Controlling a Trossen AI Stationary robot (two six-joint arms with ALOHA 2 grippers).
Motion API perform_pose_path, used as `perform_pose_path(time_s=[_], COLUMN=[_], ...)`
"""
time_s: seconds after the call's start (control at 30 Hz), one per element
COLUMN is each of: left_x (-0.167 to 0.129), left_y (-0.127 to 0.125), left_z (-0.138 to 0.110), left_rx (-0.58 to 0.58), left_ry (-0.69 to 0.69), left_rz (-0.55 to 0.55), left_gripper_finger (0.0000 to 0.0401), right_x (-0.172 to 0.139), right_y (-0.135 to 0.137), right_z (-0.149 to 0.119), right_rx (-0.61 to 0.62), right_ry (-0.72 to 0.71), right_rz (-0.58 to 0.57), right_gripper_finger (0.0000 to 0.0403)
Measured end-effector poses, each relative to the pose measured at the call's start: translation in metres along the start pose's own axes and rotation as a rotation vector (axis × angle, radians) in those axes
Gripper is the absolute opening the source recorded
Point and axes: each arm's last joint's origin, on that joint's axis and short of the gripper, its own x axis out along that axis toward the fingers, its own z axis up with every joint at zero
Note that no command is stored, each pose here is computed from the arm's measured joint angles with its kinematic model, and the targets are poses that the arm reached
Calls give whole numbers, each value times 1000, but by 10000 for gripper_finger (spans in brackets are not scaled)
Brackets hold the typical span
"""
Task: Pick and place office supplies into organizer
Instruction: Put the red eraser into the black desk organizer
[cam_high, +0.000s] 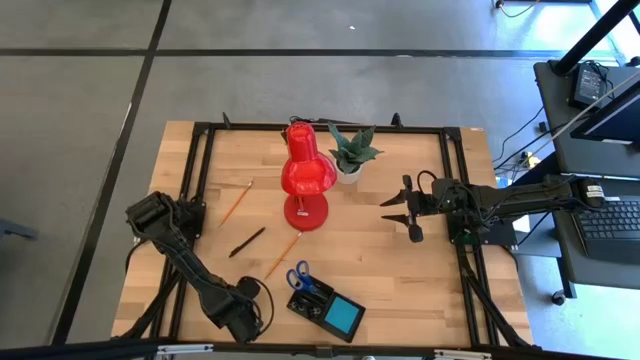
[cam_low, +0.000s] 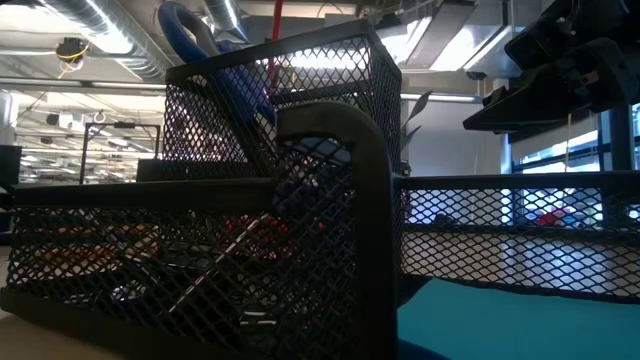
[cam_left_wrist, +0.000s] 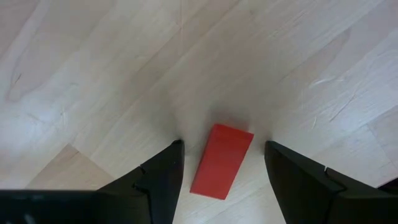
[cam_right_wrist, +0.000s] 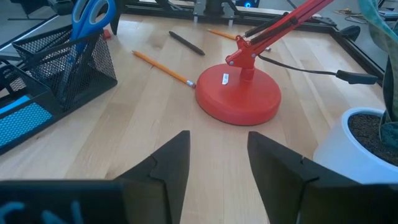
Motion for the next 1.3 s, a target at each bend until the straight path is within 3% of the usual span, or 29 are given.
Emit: perform_pose_path(time_s=[0.2, 0.67, 1.3], left_x=[0, 0, 0], left_y=[0, 0, 1], left_z=[0, 0, 1], left_rx=[1, 3, 46], left_ry=[-3, -14, -28], left_rz=[0, 0, 1], left_gripper_finger=[203, 121, 79], right_x=[0, 0, 0], right_y=[0, 0, 0], right_z=[0, 0, -1], right_rx=[0, -1, -1], right_ry=[0, 1, 15], right_rz=[0, 0, 2], right_gripper_finger=[165, 165, 165])
